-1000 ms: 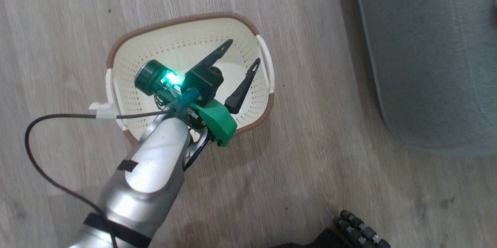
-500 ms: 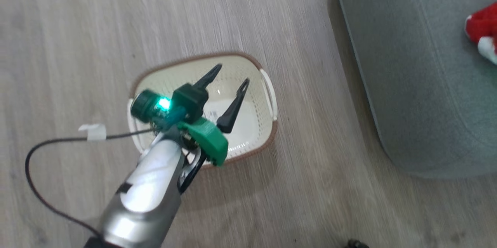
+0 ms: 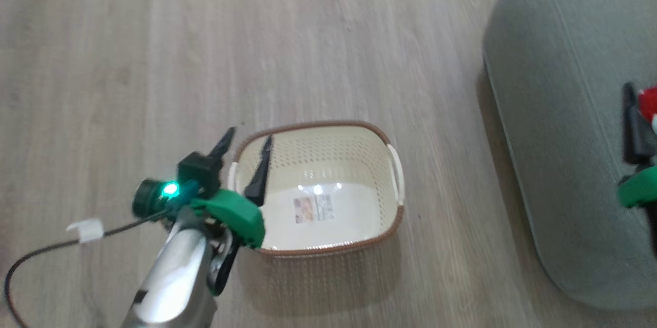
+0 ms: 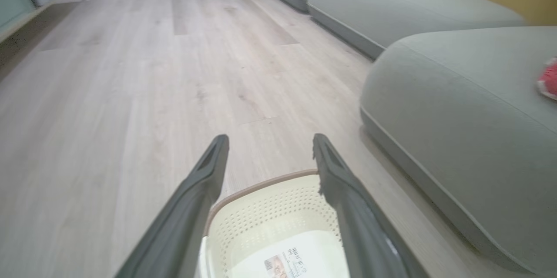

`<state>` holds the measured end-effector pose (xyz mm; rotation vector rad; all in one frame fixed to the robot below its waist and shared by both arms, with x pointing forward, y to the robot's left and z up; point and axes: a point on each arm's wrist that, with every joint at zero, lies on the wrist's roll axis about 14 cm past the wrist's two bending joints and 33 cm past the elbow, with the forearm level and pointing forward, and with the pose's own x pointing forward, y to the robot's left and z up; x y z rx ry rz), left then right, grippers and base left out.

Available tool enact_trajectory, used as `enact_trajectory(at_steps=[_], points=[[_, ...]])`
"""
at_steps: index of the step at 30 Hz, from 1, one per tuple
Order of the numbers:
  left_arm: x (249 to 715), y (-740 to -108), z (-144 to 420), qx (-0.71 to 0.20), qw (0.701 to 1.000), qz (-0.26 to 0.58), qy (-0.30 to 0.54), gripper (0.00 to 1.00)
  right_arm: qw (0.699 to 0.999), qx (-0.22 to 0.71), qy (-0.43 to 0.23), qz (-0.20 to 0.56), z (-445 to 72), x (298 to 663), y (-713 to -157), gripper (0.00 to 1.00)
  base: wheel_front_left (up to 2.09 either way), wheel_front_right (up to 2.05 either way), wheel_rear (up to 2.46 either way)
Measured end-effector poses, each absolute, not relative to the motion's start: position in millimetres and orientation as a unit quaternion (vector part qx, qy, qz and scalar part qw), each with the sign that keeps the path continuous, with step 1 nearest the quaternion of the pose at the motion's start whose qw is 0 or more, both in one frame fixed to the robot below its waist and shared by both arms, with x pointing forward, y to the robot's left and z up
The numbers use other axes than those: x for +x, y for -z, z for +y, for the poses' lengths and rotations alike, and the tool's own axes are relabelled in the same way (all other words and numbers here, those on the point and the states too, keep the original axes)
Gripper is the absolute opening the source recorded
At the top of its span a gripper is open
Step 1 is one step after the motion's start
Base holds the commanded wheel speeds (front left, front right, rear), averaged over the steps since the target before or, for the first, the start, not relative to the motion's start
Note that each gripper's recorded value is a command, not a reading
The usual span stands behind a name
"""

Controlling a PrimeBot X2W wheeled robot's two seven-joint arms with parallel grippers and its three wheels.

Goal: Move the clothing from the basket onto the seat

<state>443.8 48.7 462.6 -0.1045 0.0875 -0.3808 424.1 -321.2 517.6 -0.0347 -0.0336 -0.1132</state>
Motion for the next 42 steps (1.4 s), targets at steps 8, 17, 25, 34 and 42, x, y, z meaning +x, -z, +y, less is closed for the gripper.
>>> enact_trajectory(at_steps=[8,17,25,34,42], points=[[426.2,-476.8,113.4,-0.041,0.995,0.024,0.091,1.0,0.999,0.017,-0.006,-0.03,-257.7,432.1,-518.5,1.0,0.0,0.0,0.0],[405.1,-485.5,147.7,-0.026,0.999,0.01,0.043,1.0,0.999,0.036,-0.029,-0.005,-220.8,417.1,-499.4,1.0,0.0,0.0,0.0],[396.7,-493.6,163.2,-0.009,1.0,-0.004,0.015,1.0,0.999,0.031,-0.029,-0.009,-218.1,406.9,-502.2,1.0,0.0,0.0,0.0],[385.7,-487.4,169.2,-0.005,1.0,0.002,0.006,1.0,0.999,0.038,-0.023,-0.012,-220.1,399.6,-503.5,1.0,0.0,0.0,0.0],[377.2,-469.1,164.7,-0.011,0.999,0.03,0.017,0.0,0.999,0.043,-0.017,0.016,-220.4,392.2,-484.3,0.0,0.0,0.0,0.0]])
